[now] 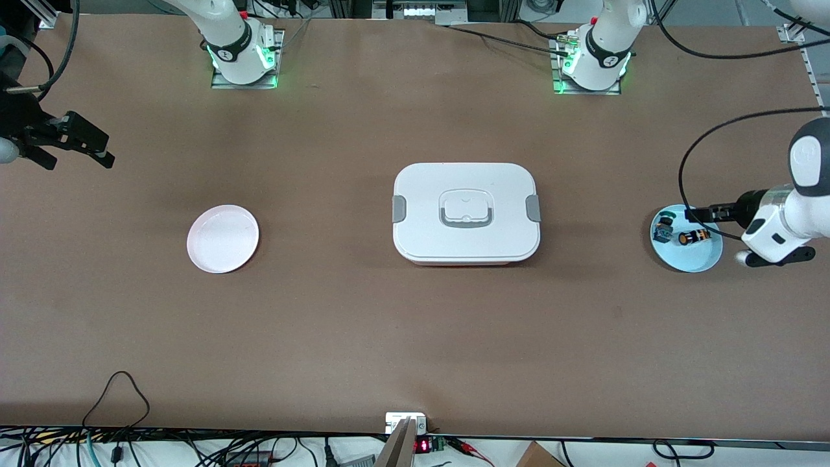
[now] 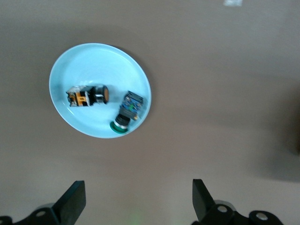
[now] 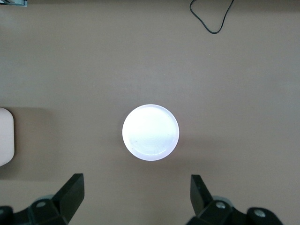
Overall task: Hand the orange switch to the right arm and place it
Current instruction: 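Close the left gripper on the orange switch block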
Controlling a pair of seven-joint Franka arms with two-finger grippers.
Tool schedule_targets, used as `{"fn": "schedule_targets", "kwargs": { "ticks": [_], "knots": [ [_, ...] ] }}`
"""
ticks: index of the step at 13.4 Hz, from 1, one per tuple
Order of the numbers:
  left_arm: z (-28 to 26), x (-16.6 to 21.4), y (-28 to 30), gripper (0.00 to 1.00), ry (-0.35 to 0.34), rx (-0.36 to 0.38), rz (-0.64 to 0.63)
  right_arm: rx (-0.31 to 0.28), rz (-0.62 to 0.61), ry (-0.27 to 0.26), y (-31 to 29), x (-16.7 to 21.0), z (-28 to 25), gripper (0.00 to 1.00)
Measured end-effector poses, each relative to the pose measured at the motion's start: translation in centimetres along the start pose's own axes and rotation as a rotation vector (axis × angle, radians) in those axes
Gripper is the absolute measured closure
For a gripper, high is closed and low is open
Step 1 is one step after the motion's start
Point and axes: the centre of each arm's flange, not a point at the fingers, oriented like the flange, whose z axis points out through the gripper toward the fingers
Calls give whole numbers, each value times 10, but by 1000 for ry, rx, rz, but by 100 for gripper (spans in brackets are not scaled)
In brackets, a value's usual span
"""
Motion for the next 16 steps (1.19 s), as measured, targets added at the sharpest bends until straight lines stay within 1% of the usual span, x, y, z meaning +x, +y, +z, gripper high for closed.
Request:
{"fn": "schedule_targets", "kwargs": {
  "ticks": [2, 4, 5, 9, 16],
  "knots": [
    [22, 15, -19, 0, -2, -3, -15, 0, 0, 2, 0, 0, 0, 0],
    [33, 23, -28, 0, 2, 54, 1, 0, 0, 3, 0, 0, 0, 0],
    [37, 26, -30, 0, 7, 69, 5, 0, 0, 3, 0, 0, 0, 0],
    [51, 36, -49, 0, 27, 65, -5, 0, 0, 4, 0, 0, 0, 0],
    [97, 46, -74, 0, 123, 57, 39, 0, 3, 4, 2, 0, 0, 0]
  ]
}}
